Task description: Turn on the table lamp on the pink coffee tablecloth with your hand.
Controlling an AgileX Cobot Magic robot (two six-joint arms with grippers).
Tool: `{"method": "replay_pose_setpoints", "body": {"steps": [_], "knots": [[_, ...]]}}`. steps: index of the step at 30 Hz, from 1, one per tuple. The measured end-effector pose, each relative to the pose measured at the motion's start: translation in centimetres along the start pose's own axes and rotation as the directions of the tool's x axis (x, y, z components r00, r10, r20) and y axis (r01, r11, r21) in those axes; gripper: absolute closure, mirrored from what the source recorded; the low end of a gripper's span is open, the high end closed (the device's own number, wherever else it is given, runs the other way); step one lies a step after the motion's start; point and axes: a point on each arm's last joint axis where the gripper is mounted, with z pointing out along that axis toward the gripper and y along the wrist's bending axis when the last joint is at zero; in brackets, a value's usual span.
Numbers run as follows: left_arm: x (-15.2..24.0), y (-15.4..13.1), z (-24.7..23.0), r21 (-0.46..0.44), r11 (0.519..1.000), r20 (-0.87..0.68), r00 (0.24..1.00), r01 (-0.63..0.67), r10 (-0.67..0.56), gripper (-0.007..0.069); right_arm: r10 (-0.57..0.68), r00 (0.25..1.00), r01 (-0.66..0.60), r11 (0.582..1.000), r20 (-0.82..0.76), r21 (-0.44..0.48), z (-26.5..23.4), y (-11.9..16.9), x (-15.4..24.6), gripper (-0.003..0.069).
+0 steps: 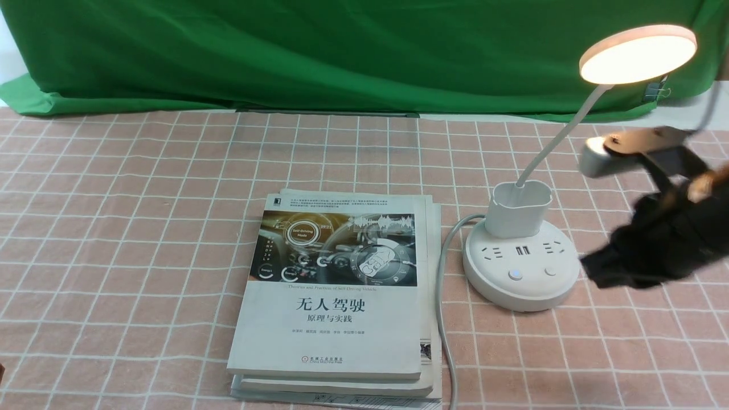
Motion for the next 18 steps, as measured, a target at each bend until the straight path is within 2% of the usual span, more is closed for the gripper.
{"method": "replay_pose_setpoints", "body": {"steps": [11, 18], "knots": [[0.0, 0.0, 0.0, 0.0, 1.0, 0.0, 1.0, 0.0, 0.0, 0.0606, 0.123, 0.981, -0.123, 0.992, 0.151, -0.01, -5.8, 1.4, 6.7, 0.0622], [0.0, 0.0, 0.0, 0.0, 1.0, 0.0, 1.0, 0.0, 0.0, 0.0606, 0.113, 0.956, -0.113, 0.993, 0.27, -0.015, -8.6, 1.9, 8.0, 0.0609]]}}
